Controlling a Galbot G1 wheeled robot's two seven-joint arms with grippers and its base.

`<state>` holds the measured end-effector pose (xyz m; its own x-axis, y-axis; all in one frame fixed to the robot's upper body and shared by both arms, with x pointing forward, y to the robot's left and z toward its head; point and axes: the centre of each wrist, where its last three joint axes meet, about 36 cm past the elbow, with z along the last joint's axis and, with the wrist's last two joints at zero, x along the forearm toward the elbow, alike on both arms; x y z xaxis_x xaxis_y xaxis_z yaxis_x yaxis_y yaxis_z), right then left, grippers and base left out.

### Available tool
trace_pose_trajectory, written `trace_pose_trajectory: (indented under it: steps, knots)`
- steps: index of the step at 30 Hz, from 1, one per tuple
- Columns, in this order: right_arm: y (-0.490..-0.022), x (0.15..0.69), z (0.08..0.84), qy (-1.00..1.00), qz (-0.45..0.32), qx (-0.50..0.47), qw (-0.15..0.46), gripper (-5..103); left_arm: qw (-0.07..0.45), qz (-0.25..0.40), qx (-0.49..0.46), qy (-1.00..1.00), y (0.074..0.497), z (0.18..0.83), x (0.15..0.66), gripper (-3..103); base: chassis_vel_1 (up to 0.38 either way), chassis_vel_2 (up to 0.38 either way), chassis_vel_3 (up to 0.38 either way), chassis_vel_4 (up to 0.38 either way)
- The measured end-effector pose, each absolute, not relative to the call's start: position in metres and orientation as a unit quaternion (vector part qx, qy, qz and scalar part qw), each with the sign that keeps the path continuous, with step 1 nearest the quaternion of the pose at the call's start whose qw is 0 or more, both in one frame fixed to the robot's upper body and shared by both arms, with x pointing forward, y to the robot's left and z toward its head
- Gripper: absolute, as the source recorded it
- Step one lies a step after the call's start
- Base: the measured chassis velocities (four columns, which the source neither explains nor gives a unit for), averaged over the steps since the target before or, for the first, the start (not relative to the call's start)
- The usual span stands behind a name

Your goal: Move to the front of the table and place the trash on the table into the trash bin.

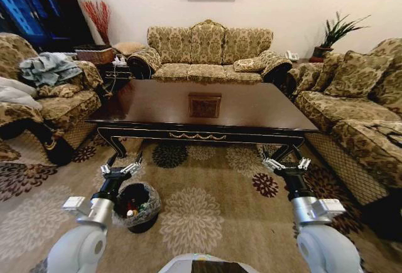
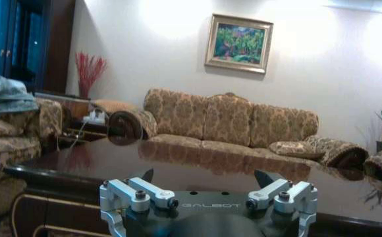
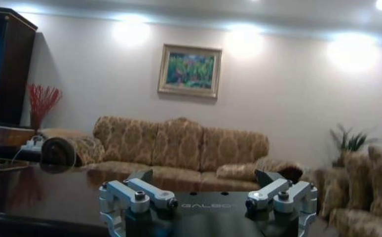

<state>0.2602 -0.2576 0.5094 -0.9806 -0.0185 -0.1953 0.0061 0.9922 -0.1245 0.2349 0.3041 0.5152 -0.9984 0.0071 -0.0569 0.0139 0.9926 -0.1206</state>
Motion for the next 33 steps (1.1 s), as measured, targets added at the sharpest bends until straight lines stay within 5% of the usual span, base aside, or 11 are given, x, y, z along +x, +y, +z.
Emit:
trace_pose_trajectory:
  steps: [21, 33]
  knots:
    - [-0.249, 0.264, 0.518, 0.994, -0.058, -0.01, 0.097, 100, 0.027, -0.062, 0.042, 0.997, 0.284, 0.53, 0.243, 100, 0.143, 0.14, -0.153, -0.158]
    - [-0.243, 0.26, 0.522, 0.996, -0.059, -0.012, 0.07, 100, 0.031, -0.064, 0.034, 0.997, 0.284, 0.532, 0.241, 100, 0.013, -0.033, -0.01, 0.027]
